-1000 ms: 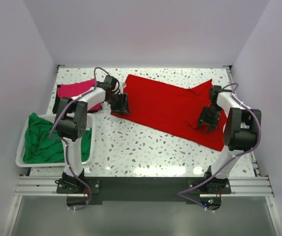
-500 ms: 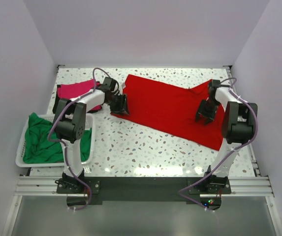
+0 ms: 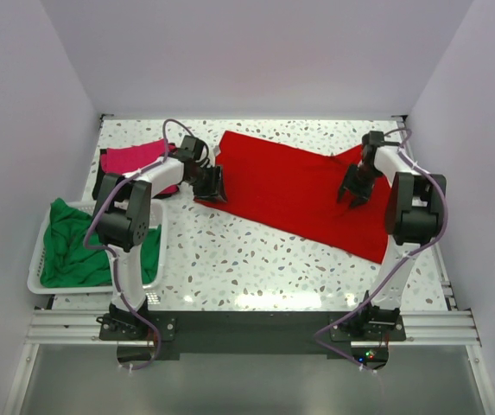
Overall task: Fold and stack the t-shirts
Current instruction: Fold the tshirt
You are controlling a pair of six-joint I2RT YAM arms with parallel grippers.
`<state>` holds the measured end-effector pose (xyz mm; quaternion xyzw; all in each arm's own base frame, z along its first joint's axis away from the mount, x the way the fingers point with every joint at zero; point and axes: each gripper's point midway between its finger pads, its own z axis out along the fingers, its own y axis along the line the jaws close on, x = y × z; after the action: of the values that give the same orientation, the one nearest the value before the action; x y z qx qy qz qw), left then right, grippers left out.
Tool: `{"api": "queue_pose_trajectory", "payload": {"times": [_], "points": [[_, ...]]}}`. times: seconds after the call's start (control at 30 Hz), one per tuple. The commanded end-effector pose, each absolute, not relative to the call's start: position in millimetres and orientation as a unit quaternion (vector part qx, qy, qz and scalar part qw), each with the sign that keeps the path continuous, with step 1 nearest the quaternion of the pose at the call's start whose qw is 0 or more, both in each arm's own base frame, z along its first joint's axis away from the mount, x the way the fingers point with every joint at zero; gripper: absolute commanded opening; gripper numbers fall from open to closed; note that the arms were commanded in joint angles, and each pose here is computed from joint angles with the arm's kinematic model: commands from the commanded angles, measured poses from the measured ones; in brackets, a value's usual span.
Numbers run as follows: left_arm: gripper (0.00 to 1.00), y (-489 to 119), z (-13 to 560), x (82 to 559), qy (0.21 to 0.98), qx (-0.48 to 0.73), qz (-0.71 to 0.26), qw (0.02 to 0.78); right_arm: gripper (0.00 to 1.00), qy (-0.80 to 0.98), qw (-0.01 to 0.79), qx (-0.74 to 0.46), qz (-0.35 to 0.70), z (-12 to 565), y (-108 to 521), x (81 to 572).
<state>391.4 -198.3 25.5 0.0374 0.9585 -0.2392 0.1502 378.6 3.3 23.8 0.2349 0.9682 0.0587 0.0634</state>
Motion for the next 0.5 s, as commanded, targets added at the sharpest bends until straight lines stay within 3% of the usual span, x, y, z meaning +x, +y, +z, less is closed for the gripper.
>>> {"api": "queue_pose_trajectory", "payload": {"times": [0.0, 0.37, 0.47], "points": [[0.51, -179, 11, 383, 0.971, 0.041, -0.192, 0.134, 0.50, 0.962, 0.109, 0.234, 0.084, 47, 14, 408], [0.51, -179, 9, 384, 0.972, 0.044, -0.192, 0.131, 0.50, 0.964, 0.142, 0.213, 0.067, 78, 27, 417], [0.51, -179, 9, 385, 0.972, 0.047, -0.191, 0.130, 0.46, 0.970, 0.128, 0.195, 0.064, 72, 44, 412]]}}
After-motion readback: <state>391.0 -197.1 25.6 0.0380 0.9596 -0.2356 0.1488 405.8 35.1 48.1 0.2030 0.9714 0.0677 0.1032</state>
